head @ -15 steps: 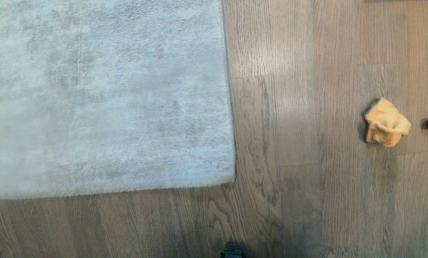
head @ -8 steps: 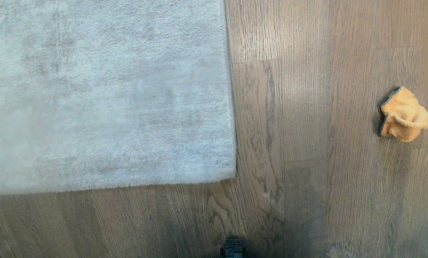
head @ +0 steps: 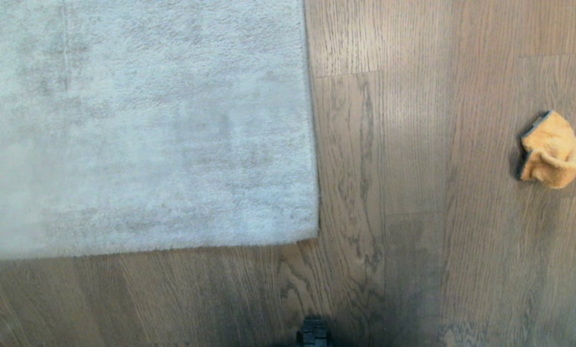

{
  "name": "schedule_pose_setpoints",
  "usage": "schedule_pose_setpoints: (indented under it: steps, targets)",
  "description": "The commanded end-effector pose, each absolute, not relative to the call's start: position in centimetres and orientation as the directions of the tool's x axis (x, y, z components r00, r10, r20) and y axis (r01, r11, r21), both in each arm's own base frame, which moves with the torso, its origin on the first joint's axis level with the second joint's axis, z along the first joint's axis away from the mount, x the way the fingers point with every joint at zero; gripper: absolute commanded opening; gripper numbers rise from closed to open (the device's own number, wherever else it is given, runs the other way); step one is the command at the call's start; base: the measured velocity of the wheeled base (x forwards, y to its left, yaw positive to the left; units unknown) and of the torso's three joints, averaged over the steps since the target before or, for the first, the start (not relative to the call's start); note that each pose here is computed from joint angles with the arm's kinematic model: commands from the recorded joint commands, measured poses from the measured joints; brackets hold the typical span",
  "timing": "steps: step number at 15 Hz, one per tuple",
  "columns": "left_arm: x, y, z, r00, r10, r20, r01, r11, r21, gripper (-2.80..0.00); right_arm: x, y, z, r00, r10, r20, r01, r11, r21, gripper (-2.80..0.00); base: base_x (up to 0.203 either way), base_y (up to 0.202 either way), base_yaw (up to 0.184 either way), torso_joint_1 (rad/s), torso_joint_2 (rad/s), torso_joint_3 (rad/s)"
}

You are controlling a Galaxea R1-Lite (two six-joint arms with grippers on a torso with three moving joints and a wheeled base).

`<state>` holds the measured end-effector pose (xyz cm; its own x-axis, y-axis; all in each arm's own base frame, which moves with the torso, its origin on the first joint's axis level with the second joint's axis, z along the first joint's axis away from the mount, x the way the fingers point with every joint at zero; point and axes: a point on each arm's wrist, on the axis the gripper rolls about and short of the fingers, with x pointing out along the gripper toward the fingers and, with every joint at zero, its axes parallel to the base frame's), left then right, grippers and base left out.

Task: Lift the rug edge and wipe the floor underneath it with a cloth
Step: Lift up the carpet

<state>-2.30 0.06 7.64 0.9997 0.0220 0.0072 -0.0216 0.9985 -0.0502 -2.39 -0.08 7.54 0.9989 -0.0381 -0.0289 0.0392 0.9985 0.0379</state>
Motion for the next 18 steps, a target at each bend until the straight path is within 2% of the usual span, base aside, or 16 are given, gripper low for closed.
schedule_pose_setpoints:
  steps: [1,18]
  targets:
    - [-2.29,0.06,7.64,1.0,0.023,0.006,-0.023,0.998,-0.051,-2.8,-2.39,-0.08,7.54,0.999,-0.038,-0.029,0.039,0.999,0.038,-2.8,0.0,0.0,0.0,0.0,0.0,0.0]
    - [-2.29,0.06,7.62,1.0,0.023,0.005,-0.023,0.999,-0.049,-2.8,-2.39,-0.08,7.54,0.999,-0.038,-0.029,0.039,0.999,0.037,-2.8,0.0,0.0,0.0,0.0,0.0,0.0]
